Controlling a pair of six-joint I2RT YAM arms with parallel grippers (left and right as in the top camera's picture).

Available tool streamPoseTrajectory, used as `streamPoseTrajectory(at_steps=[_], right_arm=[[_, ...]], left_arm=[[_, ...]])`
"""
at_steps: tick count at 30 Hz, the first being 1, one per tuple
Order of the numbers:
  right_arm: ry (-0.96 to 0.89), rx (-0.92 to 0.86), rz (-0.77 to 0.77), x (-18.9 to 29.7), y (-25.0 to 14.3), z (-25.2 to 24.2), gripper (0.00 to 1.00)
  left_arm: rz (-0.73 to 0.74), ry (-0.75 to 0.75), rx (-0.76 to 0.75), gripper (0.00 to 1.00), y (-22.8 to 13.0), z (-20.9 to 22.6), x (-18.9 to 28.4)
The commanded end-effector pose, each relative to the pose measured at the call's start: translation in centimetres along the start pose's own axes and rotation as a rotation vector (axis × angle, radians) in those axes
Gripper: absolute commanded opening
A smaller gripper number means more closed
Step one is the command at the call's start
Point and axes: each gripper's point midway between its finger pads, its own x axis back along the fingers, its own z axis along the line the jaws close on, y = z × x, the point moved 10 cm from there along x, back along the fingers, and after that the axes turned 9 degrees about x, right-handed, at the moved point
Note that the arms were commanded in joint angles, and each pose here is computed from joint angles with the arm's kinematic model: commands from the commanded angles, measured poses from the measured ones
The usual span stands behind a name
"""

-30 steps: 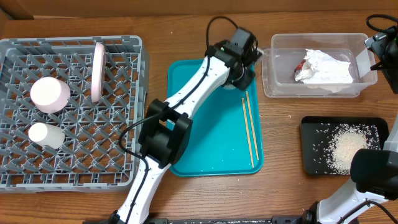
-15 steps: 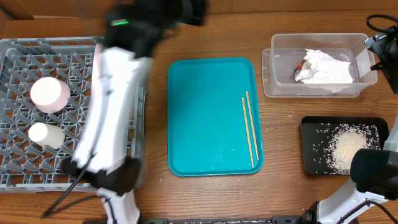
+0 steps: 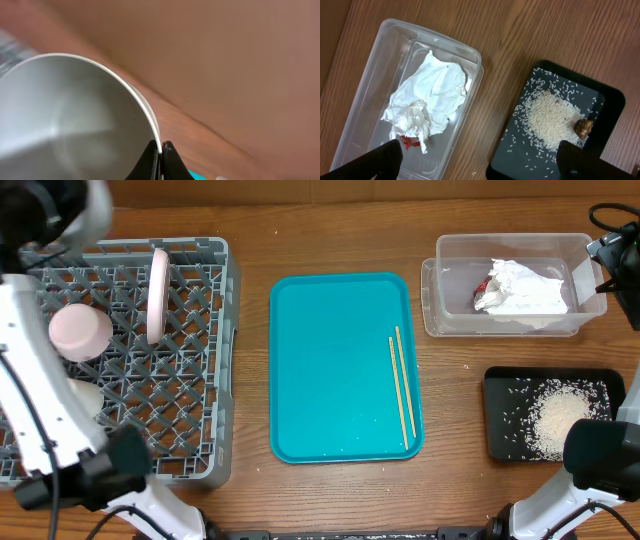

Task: Sort waste into correct bins and load items into the dishwasher
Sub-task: 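Lift the saucer and carry it left over the rack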

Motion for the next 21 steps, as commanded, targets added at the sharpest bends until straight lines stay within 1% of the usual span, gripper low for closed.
streamPoseTrajectory(at_steps=[1, 4, 6, 9, 11, 14, 16, 21], right_arm=[[0.007, -0.006, -0.025, 0.8, 0.2, -0.4, 1.0], [0.008, -0.006, -0.024, 0.8, 0.2, -0.4, 1.0], [0.007, -0.006, -0.025, 0.8, 0.2, -0.4, 1.0], [0.007, -0.006, -0.025, 0.8, 0.2, -0.4, 1.0], [0.008, -0.006, -0.024, 0.8, 0.2, -0.4, 1.0], [0.007, -0.006, -0.025, 0.8, 0.2, -0.4, 1.0], [0.007, -0.006, -0.025, 0.8, 0.2, -0.4, 1.0], [0.007, -0.006, -0.025, 0.8, 0.2, -0.4, 1.0]], left_arm=[[0.022, 0.117, 0.246, 0.04, 2.7, 6.5, -0.8], [0.029, 0.203, 0.368, 0.04, 4.3, 11.4, -0.4], [0.053, 0.191, 0.383, 0.04, 5.1, 13.8, -0.3], [0.117, 0.098, 0.395, 0.04, 6.0, 16.7, -0.6], [0.166, 0.009, 0.395, 0.04, 6.4, 18.4, -1.0], [0.243, -0.132, 0.396, 0.04, 6.6, 20.6, -2.0], [0.288, -0.192, 0.399, 0.04, 6.4, 22.1, -3.0], [0.352, -0.2, 0.493, 0.04, 5.7, 26.3, -4.6]])
